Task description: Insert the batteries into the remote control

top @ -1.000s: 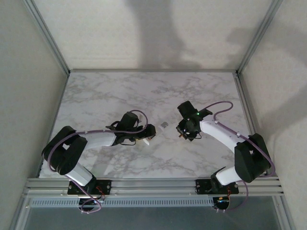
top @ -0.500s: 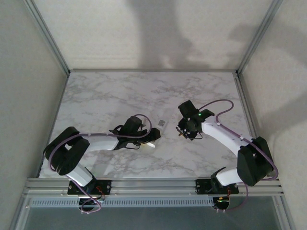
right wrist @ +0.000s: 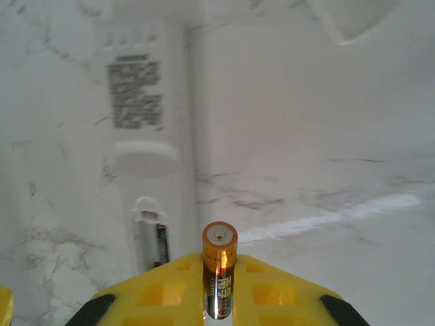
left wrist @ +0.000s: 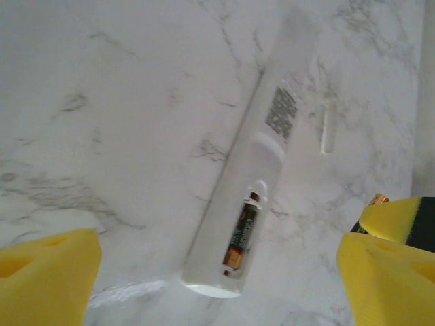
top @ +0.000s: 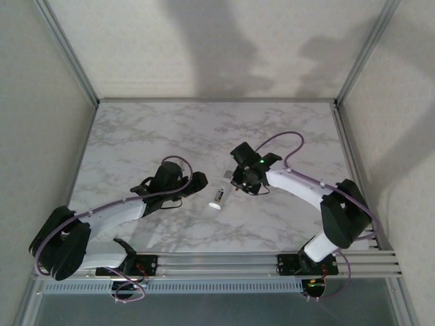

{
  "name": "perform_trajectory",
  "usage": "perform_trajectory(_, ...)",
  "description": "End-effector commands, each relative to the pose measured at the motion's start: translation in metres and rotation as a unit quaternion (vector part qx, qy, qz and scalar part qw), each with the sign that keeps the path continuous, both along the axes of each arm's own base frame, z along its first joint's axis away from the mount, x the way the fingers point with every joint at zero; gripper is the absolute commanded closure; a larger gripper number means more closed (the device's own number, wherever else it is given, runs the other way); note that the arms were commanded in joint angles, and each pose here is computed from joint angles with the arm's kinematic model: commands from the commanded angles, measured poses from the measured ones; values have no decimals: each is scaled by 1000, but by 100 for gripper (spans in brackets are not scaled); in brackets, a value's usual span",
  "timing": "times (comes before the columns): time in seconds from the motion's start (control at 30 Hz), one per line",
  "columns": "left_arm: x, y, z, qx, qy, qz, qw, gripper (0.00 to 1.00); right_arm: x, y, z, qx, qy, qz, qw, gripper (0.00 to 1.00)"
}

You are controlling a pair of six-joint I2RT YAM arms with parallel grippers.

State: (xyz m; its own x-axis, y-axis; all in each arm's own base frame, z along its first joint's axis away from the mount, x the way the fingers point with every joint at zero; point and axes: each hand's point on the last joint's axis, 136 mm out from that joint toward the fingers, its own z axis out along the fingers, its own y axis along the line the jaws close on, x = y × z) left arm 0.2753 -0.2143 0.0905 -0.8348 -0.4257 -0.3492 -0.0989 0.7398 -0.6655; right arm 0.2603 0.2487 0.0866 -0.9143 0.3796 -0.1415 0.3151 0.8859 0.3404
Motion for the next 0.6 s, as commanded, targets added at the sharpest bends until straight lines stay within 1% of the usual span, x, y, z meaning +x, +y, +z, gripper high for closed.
perform_trajectory(0.0, -25, 27, -34, 68, 46, 5, 997, 14, 10, 24, 3, -10, -28, 36, 999, 85)
perform_trajectory(0.13, -42, 25, -45, 57, 66, -8, 996, 17, 11, 49, -5, -15, -27, 64, 997, 85)
perform_trajectory(0.23, -49, 25, -48, 59, 70, -14, 996, 16, 9, 59, -12, -23, -23, 78, 996, 85)
perform_trajectory(0.57, -52, 27, -46, 64, 66, -11, 996, 11, -4, 64, -36, -44, -5, 81, 996, 86)
